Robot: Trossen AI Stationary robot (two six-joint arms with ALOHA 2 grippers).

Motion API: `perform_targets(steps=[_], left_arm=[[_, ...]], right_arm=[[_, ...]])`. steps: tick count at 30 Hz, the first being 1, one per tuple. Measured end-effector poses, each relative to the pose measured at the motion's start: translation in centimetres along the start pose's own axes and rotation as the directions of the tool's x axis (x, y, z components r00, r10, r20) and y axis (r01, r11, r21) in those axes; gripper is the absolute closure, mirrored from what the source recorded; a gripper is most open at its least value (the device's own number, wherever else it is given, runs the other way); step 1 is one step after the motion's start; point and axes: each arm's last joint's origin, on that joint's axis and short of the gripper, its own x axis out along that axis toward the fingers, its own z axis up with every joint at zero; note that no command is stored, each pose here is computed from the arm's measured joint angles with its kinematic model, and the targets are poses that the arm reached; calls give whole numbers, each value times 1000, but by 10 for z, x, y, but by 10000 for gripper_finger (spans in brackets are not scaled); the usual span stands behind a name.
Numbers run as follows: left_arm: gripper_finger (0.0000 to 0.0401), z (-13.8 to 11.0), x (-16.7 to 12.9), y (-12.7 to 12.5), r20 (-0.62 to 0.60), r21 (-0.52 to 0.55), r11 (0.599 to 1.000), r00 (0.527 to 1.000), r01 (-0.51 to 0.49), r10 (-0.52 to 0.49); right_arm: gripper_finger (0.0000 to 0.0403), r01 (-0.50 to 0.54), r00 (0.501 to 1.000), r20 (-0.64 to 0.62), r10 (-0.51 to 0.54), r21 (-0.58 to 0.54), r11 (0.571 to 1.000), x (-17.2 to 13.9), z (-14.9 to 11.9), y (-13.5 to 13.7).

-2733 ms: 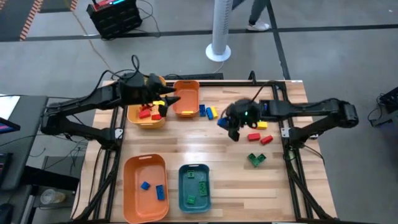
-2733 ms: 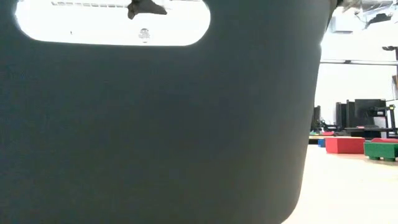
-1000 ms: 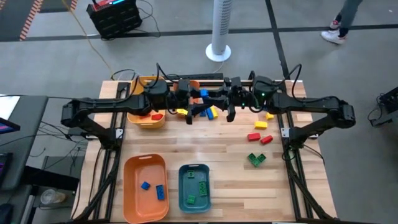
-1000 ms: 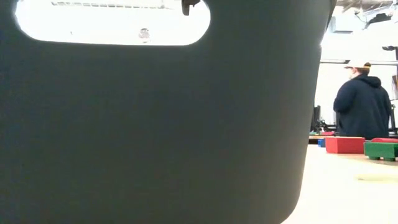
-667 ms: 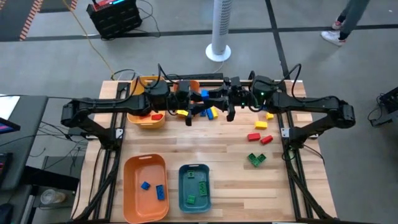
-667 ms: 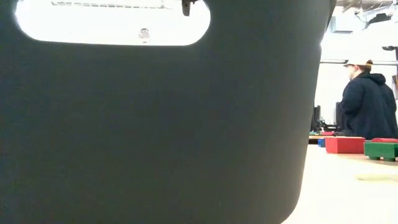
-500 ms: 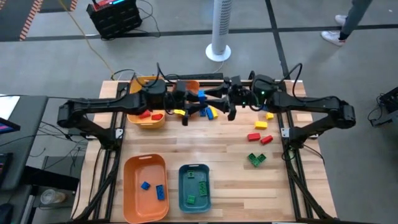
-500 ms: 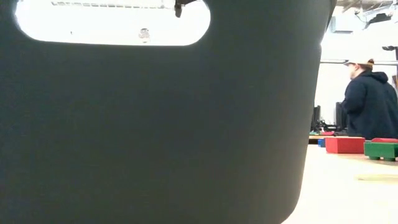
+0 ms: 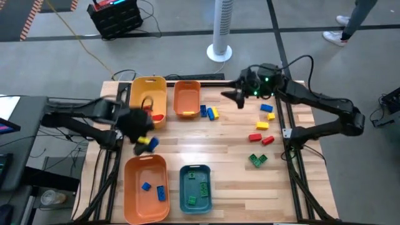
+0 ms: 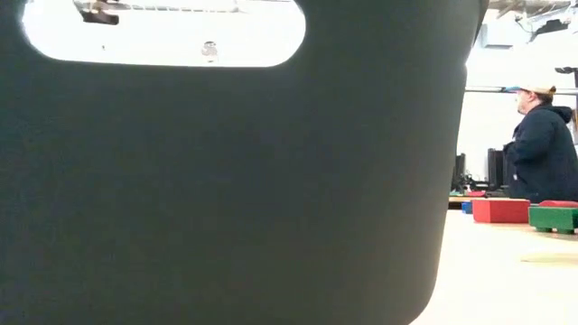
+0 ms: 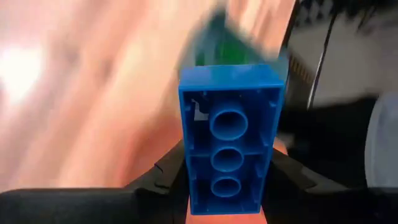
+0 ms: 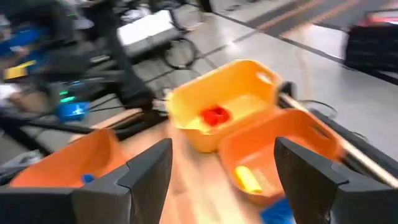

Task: Sort blocks
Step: Put the blue game piece into the large orange bin

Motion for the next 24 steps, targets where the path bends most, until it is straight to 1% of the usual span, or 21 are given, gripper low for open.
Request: perform_targets(steps=[3, 5, 7, 10, 15, 17, 20, 24], left_arm=[[267, -24, 6, -15, -105, -29, 999, 994, -26, 23], [263, -34, 15, -25, -133, -36, 999, 991, -32, 27], [256, -43, 28, -29, -155, -52, 997, 987, -54, 46], [254, -59, 53, -28, -201, -90, 990, 975, -111, 91], [257, -81, 94, -19, -253, -166, 974, 961, -155, 110], [257, -85, 102, -16, -258, -198, 966, 959, -168, 114], [258, -88, 109, -13, -272, -220, 952, 951, -213, 150], [258, -91, 125, -10, -324, -200, 935, 920, -293, 219]], right_arm=[[118, 57, 998, -2, -57, 2, 998, -3, 2, -14], [118, 78, 997, 5, -78, 1, 997, -4, 3, -19], [118, 90, 996, 9, -90, 3, 996, -5, 4, -23], [118, 86, 996, 8, -86, -19, 996, -5, 4, -25], [118, 82, 997, 7, -82, -45, 996, -5, 4, -25], [118, 82, 997, 7, -82, -47, 996, -5, 4, -25], [118, 82, 997, 6, -82, -46, 996, -5, 4, -25], [118, 82, 997, 5, -82, -46, 996, -5, 4, -25]])
